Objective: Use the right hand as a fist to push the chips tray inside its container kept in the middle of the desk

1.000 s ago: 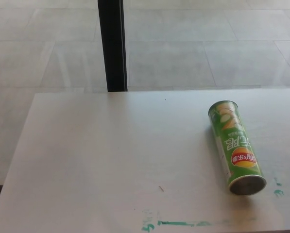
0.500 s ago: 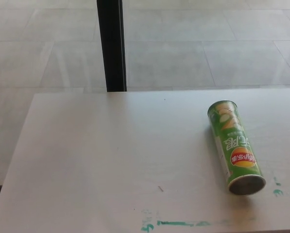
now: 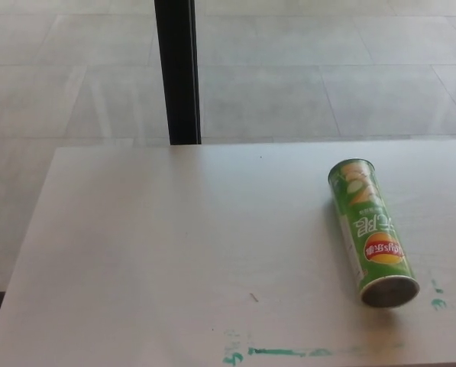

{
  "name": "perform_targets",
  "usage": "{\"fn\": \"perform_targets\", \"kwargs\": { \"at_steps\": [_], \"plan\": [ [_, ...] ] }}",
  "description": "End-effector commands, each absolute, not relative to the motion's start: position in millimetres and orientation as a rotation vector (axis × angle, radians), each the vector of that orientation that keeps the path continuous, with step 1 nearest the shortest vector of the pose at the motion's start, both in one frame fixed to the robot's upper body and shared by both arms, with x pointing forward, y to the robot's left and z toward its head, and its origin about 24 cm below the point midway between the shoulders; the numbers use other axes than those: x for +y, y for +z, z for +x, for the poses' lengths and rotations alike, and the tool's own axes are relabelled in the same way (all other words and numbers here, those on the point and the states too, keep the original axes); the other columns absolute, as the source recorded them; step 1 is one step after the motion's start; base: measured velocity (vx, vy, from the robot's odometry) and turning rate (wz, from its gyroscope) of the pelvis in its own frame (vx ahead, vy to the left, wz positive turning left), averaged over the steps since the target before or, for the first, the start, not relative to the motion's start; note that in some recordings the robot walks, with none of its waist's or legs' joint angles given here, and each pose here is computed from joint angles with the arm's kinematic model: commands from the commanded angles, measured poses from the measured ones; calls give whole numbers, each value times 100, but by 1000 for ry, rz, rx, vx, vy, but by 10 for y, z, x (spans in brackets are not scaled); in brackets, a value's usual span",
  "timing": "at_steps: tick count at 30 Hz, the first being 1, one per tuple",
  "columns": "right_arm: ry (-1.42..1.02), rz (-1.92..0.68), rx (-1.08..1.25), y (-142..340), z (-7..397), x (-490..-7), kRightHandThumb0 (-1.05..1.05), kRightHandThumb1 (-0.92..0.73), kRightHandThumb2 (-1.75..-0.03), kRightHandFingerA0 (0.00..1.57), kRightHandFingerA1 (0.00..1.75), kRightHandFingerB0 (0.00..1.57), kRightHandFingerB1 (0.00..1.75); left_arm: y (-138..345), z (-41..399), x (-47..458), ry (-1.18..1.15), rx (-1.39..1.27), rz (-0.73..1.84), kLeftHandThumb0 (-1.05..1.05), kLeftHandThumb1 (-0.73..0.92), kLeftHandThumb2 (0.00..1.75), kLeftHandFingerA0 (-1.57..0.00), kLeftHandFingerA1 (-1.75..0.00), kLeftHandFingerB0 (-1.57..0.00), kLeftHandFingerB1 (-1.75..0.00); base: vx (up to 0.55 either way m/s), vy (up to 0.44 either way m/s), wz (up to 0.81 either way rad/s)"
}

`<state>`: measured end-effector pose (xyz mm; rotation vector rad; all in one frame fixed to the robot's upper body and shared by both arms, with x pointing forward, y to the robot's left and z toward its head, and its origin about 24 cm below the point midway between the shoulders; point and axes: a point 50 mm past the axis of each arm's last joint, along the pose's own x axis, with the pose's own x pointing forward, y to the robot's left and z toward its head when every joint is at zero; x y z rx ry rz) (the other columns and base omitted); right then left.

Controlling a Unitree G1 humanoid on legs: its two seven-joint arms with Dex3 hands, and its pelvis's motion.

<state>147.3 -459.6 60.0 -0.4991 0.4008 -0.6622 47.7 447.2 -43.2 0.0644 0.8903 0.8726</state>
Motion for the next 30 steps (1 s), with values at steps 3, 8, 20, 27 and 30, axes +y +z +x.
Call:
{"fn": "perform_targets", "kwargs": {
  "at_steps": [3,8,20,27,30],
  "plan": [
    [-1367,375,212,-128,962,-4539,-53,-89,-69,50,148,18,54,-411,323,4510,897,919,76,-75,92,70,-52,-63,-41,-49,0,0,0],
    [-1408,497,283,-282,970,-4459,-60,-76,-110,61,108,26,62,-416,257,4519,919,950,71,-73,92,72,-52,-60,-37,-47,0,0,0],
    [-1421,529,503,-543,894,-4288,-67,-91,-69,37,134,54,89,-401,270,4530,922,938,74,-75,92,71,-53,-62,-38,-48,0,0,0],
    [-1374,622,404,-528,934,-4295,-66,-92,-76,38,113,32,56,-414,251,4519,915,947,79,-71,92,73,-51,-60,-38,-49,0,0,0],
    [-1382,636,416,-544,934,-4284,-69,-92,-76,39,126,27,58,-414,250,4520,917,951,86,-74,92,73,-53,-60,-36,-47,0,0,0]
  ]
}}
